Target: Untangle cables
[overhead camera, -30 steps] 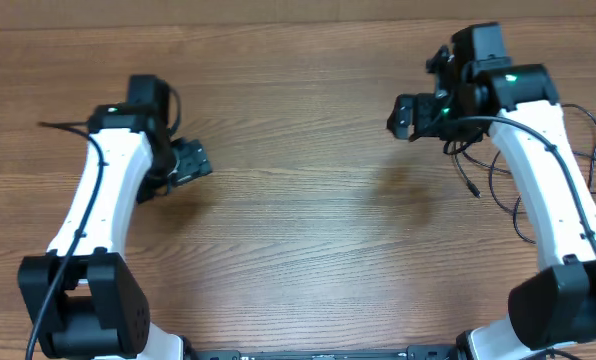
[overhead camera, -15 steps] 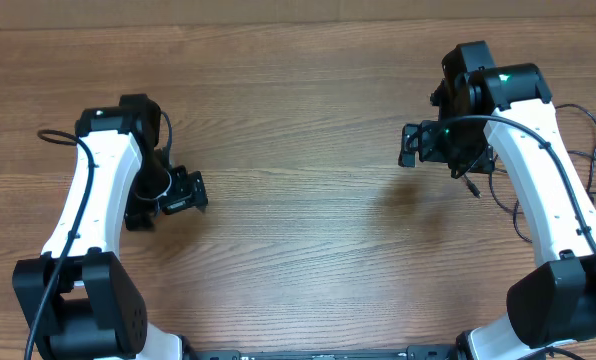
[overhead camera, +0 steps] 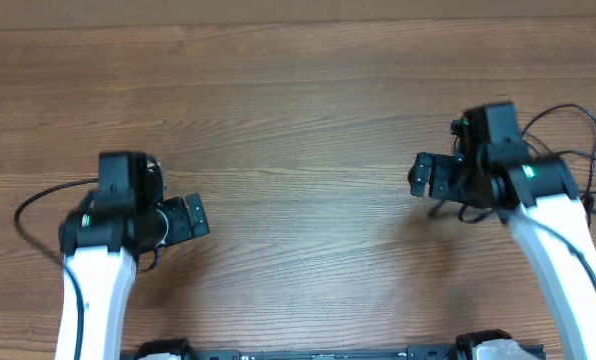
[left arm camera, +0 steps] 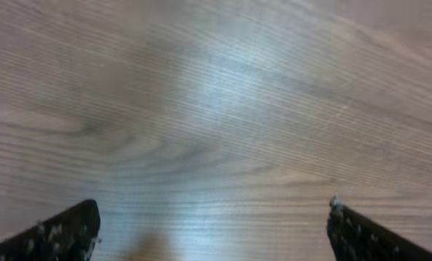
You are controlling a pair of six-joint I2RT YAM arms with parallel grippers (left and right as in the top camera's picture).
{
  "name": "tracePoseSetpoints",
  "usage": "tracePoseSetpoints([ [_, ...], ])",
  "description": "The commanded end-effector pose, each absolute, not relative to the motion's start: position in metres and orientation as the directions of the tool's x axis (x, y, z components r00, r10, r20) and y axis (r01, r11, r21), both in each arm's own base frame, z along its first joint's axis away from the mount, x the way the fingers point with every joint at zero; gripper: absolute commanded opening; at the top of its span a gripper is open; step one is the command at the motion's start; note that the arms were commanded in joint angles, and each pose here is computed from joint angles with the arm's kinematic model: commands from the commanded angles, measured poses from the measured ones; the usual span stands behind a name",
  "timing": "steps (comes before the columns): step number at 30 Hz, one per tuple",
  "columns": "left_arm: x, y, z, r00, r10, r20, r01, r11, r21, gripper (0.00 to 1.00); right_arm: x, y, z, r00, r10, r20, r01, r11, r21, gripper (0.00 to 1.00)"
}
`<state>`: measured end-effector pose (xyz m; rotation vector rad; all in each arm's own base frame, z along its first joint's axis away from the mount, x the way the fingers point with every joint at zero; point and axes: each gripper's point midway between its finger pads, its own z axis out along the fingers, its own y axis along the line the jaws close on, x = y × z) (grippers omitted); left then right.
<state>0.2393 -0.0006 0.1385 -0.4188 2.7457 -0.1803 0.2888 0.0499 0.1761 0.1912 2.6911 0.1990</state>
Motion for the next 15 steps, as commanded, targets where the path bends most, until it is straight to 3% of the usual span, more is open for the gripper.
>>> tracePoseSetpoints([
  [1, 0.231, -0.003, 0.162, -0.816, -0.306, -0.490, -0.226, 0.950, -0.218, 1.00, 0.271, 0.048, 0.198, -0.822, 0.189, -0.537, 0.082, 0.973, 0.217, 1.00],
  [7, 0.213, -0.002, 0.199, -0.633, -0.303, -0.712, -0.166, 0.952, -0.258, 1.00, 0.235, 0.032, 0.245, -0.603, 0.215, -0.769, 0.049, 0.971, 0.233, 1.00],
  [11, 0.205, -0.003, 0.208, -0.598, -0.301, -0.743, -0.152, 0.953, -0.263, 1.00, 0.218, 0.027, 0.267, -0.517, 0.227, -0.825, 0.035, 0.969, 0.245, 1.00],
  [15, 0.205, -0.003, 0.207, -0.605, -0.301, -0.737, -0.153, 0.952, -0.263, 1.00, 0.216, 0.026, 0.268, -0.512, 0.228, -0.828, 0.034, 0.969, 0.246, 1.00],
])
